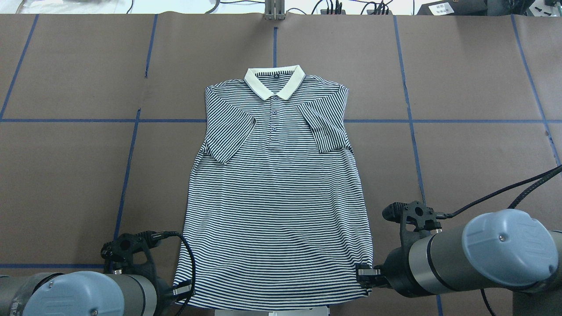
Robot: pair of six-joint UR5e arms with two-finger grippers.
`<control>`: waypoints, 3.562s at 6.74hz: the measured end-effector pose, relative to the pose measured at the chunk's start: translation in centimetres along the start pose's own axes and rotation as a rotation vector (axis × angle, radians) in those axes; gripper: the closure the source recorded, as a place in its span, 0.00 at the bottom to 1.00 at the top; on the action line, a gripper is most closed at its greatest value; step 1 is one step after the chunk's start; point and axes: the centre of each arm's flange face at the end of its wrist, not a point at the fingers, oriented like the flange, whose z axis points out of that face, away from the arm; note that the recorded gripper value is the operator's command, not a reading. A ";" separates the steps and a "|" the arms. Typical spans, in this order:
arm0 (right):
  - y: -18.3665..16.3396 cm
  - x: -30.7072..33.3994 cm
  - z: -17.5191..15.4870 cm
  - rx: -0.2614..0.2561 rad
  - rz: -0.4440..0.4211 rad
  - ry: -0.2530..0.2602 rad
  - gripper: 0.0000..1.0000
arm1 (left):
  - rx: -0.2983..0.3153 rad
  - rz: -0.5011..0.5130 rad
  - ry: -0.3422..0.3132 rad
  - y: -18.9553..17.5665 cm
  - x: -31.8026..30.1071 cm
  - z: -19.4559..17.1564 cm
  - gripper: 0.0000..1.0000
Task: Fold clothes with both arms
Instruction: 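Lift the hem with both grippers and fold it toward the collar, then release the hem near the collar and raise both grippers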
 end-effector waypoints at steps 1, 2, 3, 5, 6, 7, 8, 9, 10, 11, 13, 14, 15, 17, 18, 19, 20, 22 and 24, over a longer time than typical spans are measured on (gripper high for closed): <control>0.0 0.0 -0.5 -0.004 -0.003 -0.007 1.00 | -0.008 0.006 0.003 0.4 0.0 -0.4 1.00; -1.5 -0.3 -0.6 0.035 -0.007 -0.011 1.00 | -0.004 0.019 0.016 0.1 0.4 -0.8 1.00; -4.5 -0.7 -1.1 0.101 -0.033 -0.016 1.00 | 0.026 0.048 0.042 -1.6 1.2 -1.6 1.00; -12.8 -0.4 -1.3 0.243 -0.115 0.034 1.00 | 0.160 0.114 0.073 -9.5 2.2 -3.2 1.00; -17.6 -0.4 -1.4 0.303 -0.134 0.069 1.00 | 0.223 0.132 0.069 -13.7 2.5 -2.8 1.00; -22.5 -0.3 -1.8 0.353 -0.133 0.106 1.00 | 0.273 0.134 0.068 -17.5 3.0 -1.9 1.00; -26.9 -0.1 -2.3 0.389 -0.133 0.142 1.00 | 0.316 0.125 0.080 -20.9 3.8 -1.4 1.00; -30.5 -0.3 -2.4 0.413 -0.129 0.163 1.00 | 0.349 0.113 0.100 -24.3 4.8 -1.2 1.00; -33.5 -0.5 -1.8 0.435 -0.132 0.158 1.00 | 0.374 0.101 0.121 -28.3 5.8 -0.7 1.00; -35.9 -0.2 -0.5 0.455 -0.146 0.137 1.00 | 0.404 0.080 0.142 -32.5 6.5 -0.3 1.00; -39.4 0.2 2.0 0.477 -0.155 0.113 1.00 | 0.443 0.046 0.153 -38.7 7.4 2.5 1.00; -40.8 -0.1 2.6 0.480 -0.147 0.118 1.00 | 0.448 0.037 0.149 -40.5 7.1 4.8 1.00; -42.0 -0.2 2.8 0.484 -0.137 0.126 1.00 | 0.449 0.031 0.142 -41.8 6.5 6.8 1.00; -43.5 -0.7 2.8 0.488 -0.126 0.135 1.00 | 0.450 0.026 0.136 -42.6 6.3 8.2 1.00; -43.8 -1.4 2.8 0.490 -0.128 0.131 1.00 | 0.452 0.029 0.141 -42.7 6.8 8.0 1.00; -43.9 -1.8 2.7 0.493 -0.133 0.123 1.00 | 0.454 0.036 0.150 -42.6 7.6 7.6 1.00; -43.8 -2.1 2.6 0.496 -0.141 0.112 0.86 | 0.455 0.043 0.157 -42.5 8.1 7.3 0.98; -43.9 -1.8 2.7 0.494 -0.148 0.109 0.00 | 0.456 0.043 0.165 -42.4 8.6 7.1 0.00; -44.1 -1.3 3.1 0.489 -0.144 0.117 0.00 | 0.458 0.044 0.168 -42.4 9.0 6.8 0.00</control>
